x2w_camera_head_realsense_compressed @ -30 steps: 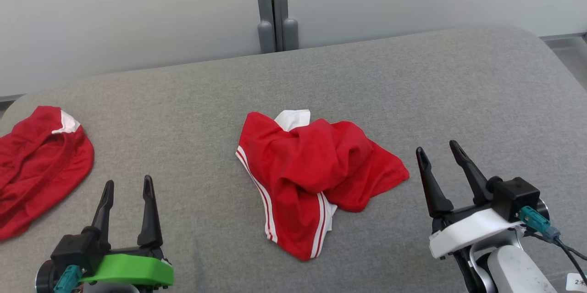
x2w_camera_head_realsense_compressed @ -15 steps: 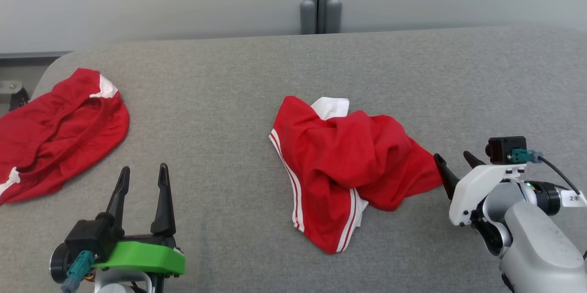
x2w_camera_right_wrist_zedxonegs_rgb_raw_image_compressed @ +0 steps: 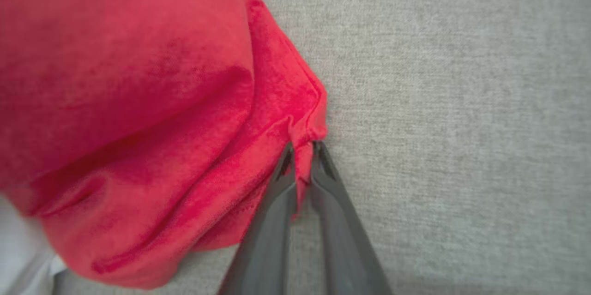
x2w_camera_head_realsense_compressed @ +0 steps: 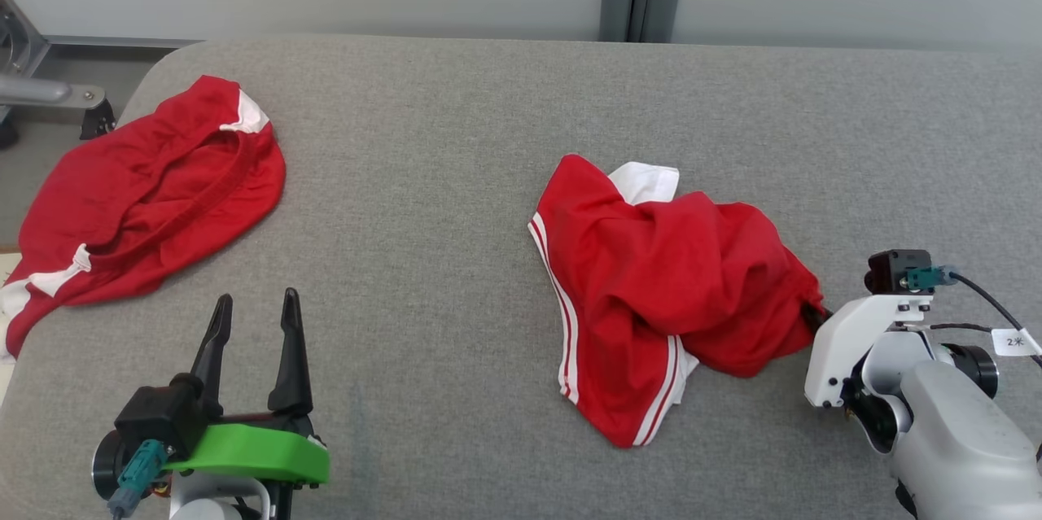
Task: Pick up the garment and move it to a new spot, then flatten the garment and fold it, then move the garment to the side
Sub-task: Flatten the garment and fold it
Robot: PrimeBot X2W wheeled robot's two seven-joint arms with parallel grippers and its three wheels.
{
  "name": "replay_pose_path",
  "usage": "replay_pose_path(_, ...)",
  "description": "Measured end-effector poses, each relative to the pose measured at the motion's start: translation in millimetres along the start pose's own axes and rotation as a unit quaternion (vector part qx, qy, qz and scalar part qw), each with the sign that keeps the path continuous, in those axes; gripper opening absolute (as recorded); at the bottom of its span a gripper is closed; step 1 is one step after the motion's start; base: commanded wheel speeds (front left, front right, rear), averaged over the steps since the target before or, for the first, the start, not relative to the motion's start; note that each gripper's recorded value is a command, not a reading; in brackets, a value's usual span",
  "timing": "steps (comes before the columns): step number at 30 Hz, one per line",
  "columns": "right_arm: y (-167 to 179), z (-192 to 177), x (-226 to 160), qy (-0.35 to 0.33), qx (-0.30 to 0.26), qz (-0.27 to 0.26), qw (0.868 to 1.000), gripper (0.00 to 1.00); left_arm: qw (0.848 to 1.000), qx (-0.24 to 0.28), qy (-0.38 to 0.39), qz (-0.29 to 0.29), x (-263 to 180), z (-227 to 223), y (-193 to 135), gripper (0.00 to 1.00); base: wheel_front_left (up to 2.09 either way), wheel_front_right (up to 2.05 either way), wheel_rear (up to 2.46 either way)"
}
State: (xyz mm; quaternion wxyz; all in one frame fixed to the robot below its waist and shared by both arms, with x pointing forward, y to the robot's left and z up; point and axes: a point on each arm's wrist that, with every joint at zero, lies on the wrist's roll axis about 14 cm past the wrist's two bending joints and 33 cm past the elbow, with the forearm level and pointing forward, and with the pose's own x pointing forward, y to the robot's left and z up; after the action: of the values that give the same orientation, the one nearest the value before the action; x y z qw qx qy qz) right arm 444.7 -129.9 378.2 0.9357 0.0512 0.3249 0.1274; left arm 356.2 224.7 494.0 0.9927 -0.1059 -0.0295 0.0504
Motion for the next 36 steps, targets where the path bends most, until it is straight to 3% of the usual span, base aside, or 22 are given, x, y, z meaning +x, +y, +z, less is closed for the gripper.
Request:
replay_pose_path(7, -37.5, 65.7, -15.8, -0.129, -0.026, -0.046, 0.99, 0.0, 1.0, -0.002, -0.004, -0.008, 1.7, 2.5, -5.0, 1.0, 0.0, 0.0, 0.0)
replay_pose_path(15, -78.3, 149.7, -24.6, -0.209, -0.06, -0.091, 0.972, 0.0, 1.0, -0.007, -0.001, -0.03, 15.6, -0.9, -19.7, 1.0, 0.0, 0.0, 0.0)
replay_pose_path(20, -105.7, 237.4, -36.3, -0.319, -0.068, -0.121, 0.938, 0.0, 0.999, -0.007, 0.007, -0.037, 29.2, -7.1, -24.5, 1.0, 0.0, 0.0, 0.0)
replay_pose_path(22, -119.3, 252.8, -33.7, -0.331, -0.079, -0.139, 0.93, 0.0, 0.999, -0.01, 0.01, -0.036, 32.7, -9.3, -24.6, 1.0, 0.0, 0.0, 0.0)
replay_pose_path(26, -131.1, 262.0, -15.0, -0.326, -0.079, -0.156, 0.929, 0.0, 1.0, -0.009, 0.016, -0.019, 31.5, -12.1, -15.7, 1.0, 0.0, 0.0, 0.0)
replay_pose_path(30, -119.6, 242.8, 23.2, -0.289, -0.068, -0.143, 0.944, 0.0, 1.0, -0.005, 0.028, 0.01, 25.1, -17.9, 1.2, 1.0, 0.0, 0.0, 0.0)
replay_pose_path(31, -117.6, 230.4, 34.2, -0.268, -0.063, -0.141, 0.951, 0.3, 0.999, -0.003, 0.032, 0.016, 23.8, -20.6, 4.4, 1.0, 0.0, 0.0, 0.0)
replay_pose_path(32, -116.5, 219.8, 42.3, -0.247, -0.061, -0.14, 0.957, 0.91, 0.999, -0.002, 0.036, 0.019, 22.9, -23.2, 5.9, 1.0, 0.0, 0.0, 0.0)
replay_pose_path(33, -115.2, 208.6, 50.0, -0.229, -0.056, -0.139, 0.962, 1.0, 0.999, -0.001, 0.041, 0.022, 22.1, -26.1, 7.9, 1.0, 0.0, 0.0, 0.0)
replay_pose_path(36, -119.6, 183.8, 55.8, -0.194, -0.054, -0.144, 0.969, 1.0, 0.999, -0.002, 0.048, 0.021, 22.6, -31.0, 7.1, 1.0, 0.0, 0.0, 0.0)
